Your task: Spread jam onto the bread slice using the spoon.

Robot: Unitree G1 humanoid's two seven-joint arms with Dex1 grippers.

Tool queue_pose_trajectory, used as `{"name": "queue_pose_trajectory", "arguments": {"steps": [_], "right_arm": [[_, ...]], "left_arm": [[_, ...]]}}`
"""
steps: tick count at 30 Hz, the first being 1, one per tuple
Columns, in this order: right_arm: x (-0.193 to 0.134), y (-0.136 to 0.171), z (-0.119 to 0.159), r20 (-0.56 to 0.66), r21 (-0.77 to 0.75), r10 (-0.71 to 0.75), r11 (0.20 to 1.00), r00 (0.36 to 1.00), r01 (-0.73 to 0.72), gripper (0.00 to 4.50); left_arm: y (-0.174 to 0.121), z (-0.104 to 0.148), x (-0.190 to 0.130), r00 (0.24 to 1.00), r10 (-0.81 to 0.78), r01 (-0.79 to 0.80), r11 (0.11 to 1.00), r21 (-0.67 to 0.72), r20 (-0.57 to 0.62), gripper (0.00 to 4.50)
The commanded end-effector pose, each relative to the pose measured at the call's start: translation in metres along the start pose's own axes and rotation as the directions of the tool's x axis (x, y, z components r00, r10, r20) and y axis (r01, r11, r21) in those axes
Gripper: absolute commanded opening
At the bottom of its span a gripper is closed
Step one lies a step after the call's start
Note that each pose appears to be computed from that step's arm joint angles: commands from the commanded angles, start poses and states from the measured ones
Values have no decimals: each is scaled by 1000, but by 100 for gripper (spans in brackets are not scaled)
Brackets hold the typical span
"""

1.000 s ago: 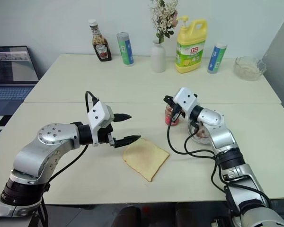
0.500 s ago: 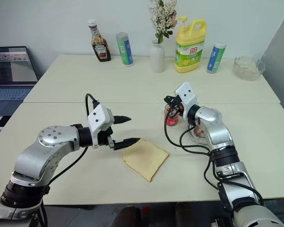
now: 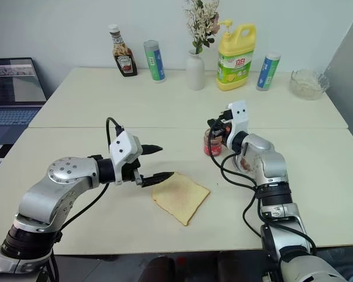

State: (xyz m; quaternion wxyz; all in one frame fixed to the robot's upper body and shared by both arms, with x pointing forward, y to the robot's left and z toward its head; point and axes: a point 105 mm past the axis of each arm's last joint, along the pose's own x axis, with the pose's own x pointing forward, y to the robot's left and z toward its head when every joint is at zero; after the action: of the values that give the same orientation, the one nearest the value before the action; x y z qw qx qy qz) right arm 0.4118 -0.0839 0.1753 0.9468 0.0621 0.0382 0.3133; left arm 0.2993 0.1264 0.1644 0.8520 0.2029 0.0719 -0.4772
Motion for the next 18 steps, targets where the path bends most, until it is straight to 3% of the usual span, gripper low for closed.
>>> {"name": "queue_pose_trajectory", "arguments": {"steps": [1,18], "right_arm": [[-2,2,17,66,66,-1,998,998,-3,1],[-8,-8,40,155,314,-62,949,986,10,1]], "left_arm": [[0,9,-1,1000,9,-10,999,41,19,450],[-3,7,2,1000,8,-8,999,42,18,450]]}}
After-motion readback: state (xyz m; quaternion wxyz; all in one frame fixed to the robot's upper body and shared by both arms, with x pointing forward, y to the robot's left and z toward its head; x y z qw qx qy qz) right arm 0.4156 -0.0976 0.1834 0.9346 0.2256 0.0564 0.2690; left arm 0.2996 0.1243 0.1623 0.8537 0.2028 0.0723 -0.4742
